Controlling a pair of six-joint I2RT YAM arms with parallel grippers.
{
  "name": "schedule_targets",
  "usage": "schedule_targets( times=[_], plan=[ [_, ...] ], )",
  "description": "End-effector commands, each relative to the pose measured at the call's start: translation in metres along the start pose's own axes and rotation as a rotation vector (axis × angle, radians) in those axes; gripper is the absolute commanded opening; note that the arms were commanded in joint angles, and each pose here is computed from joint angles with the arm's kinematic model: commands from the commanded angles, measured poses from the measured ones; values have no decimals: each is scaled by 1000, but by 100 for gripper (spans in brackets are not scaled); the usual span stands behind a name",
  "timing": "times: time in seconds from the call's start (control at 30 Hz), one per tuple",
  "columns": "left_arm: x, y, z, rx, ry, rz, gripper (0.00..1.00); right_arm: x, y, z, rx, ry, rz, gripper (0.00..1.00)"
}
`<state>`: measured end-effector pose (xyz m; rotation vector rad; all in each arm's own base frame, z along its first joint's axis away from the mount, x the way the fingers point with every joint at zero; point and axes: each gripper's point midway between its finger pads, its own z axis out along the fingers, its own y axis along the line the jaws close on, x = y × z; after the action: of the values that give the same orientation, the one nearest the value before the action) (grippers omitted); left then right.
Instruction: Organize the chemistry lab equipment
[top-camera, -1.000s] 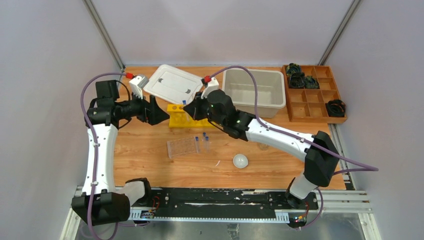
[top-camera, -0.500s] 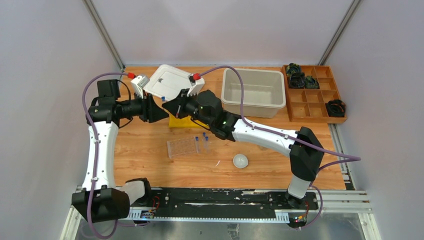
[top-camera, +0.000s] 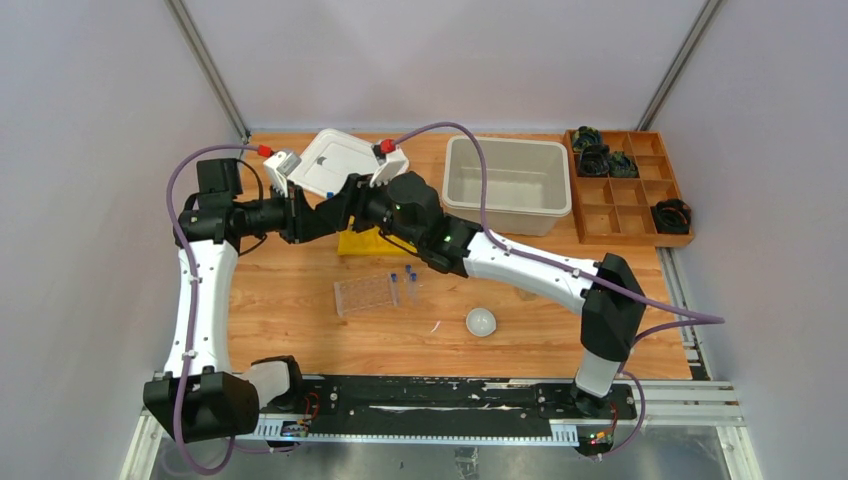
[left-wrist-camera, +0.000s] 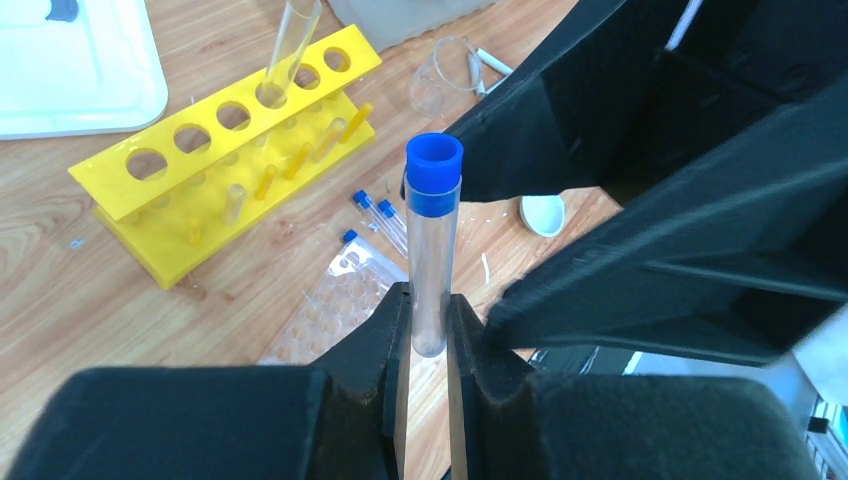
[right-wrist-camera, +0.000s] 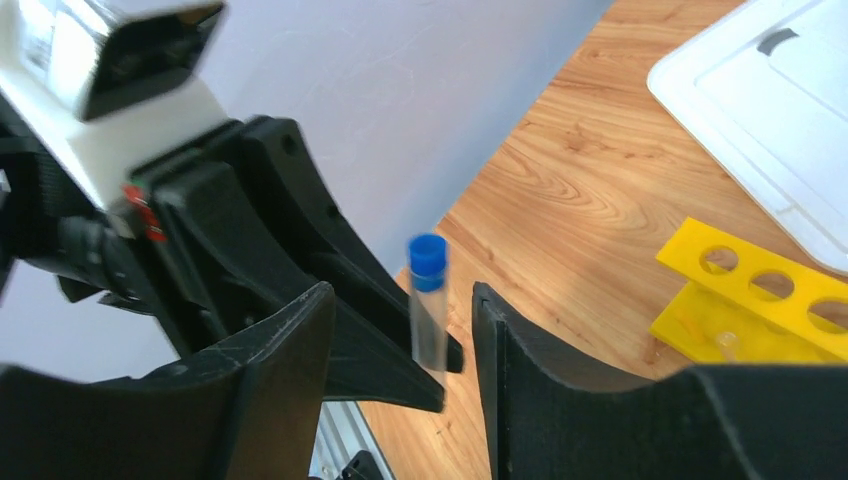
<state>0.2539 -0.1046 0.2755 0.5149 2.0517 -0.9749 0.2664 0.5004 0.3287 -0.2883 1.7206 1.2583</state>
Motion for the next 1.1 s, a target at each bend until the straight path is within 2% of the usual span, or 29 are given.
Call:
schedule_targets(
  times=[0.0,0.1,0.23,0.83,0.9,1.07],
  plan=[
    [1,-6,-2,19,-14,69,0,-10,8,-1,12,89,-58,57],
    [-1,-9,-3,21,-22,93,0,-10,7,0,9,160,-78,54],
    [-4,-8,-4,16,-24,101,0,-4,6,-4,-10,232,-86,44],
    [-1,-15,-3,61,-31,99,0,-13,-14,7,30,247,-116,38],
    [-1,-15,-3,61,-30,99,0,-12,-15,9,29,249,-116,32],
    [1,-13,-2,52,-26,96,0,-14,-17,8,33,246,-144,6]
  ],
)
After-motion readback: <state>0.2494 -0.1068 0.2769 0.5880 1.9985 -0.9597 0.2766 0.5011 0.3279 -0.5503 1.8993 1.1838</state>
